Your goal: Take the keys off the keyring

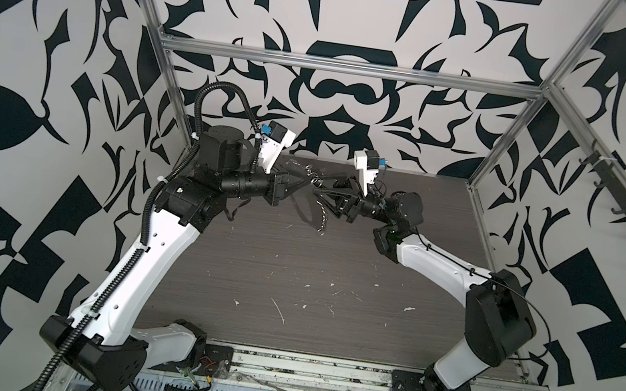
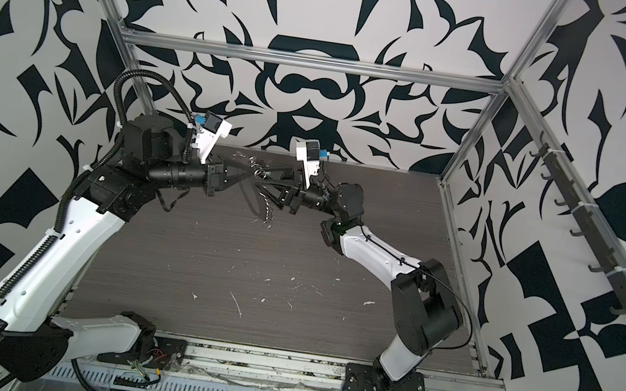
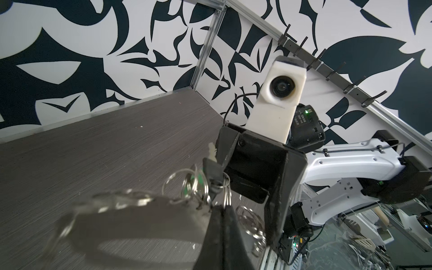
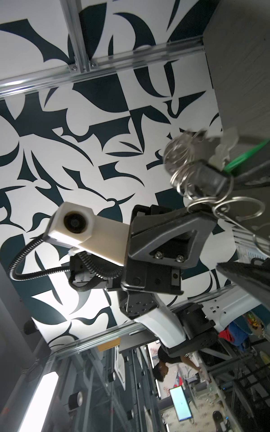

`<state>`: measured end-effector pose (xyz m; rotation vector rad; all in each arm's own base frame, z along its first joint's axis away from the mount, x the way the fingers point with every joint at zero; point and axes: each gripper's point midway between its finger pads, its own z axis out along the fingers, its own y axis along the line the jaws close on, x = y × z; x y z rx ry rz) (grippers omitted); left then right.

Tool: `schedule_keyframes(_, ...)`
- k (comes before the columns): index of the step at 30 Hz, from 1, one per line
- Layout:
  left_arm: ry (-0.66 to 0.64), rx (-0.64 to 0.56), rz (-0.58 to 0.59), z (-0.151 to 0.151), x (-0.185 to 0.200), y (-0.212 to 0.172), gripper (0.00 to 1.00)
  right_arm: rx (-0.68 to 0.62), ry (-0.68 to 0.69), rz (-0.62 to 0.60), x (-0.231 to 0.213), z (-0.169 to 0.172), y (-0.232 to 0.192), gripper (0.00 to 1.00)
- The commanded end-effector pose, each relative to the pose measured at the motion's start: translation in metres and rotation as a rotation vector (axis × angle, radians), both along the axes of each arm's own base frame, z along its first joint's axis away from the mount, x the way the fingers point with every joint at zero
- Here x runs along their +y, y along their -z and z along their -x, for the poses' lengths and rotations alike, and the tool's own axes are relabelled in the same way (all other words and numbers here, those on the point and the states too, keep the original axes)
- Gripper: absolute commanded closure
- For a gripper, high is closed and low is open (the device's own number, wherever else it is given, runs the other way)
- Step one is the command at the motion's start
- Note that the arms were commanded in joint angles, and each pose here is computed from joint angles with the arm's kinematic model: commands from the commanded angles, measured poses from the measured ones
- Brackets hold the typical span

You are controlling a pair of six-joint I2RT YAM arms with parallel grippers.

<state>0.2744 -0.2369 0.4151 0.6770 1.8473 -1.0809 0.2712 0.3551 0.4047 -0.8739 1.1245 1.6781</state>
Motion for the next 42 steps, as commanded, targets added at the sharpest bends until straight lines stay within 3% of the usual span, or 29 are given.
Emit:
schedule_keyframes(1,0.023,-0.075,0.017,0.011,0.003,-0.018,1.00,-0.077,0.029,-0.020,-0.017,0.016,-0.019,0.39)
schedule_keyframes(5,0.066,-0.109,0.000,0.018,0.001,-0.016,1.00,-0.097,0.103,0.046,-0.032,0.017,-0.012,0.36)
schedule_keyframes(13,0.156,-0.114,-0.114,0.036,0.004,0.009,1.00,-0.214,0.284,0.295,-0.063,0.026,0.000,0.33)
schedule_keyframes(18,0.217,-0.121,-0.149,0.047,0.004,0.030,1.00,-0.321,0.247,0.337,-0.066,0.043,-0.006,0.36)
schedule_keyframes(22,0.250,-0.201,-0.124,0.059,0.004,0.038,1.00,-0.408,0.203,0.319,-0.062,0.047,-0.007,0.40)
schedule_keyframes(29,0.230,-0.324,-0.088,0.069,0.009,0.038,1.00,-0.444,0.107,0.326,-0.043,0.045,0.002,0.56)
schedule_keyframes(35,0.253,-0.304,-0.086,0.072,0.008,0.047,1.00,-0.446,0.104,0.330,-0.039,0.046,-0.002,0.78)
schedule_keyframes(42,0.249,-0.293,-0.099,0.065,0.006,0.054,1.00,-0.448,0.102,0.354,-0.044,0.058,-0.005,0.83)
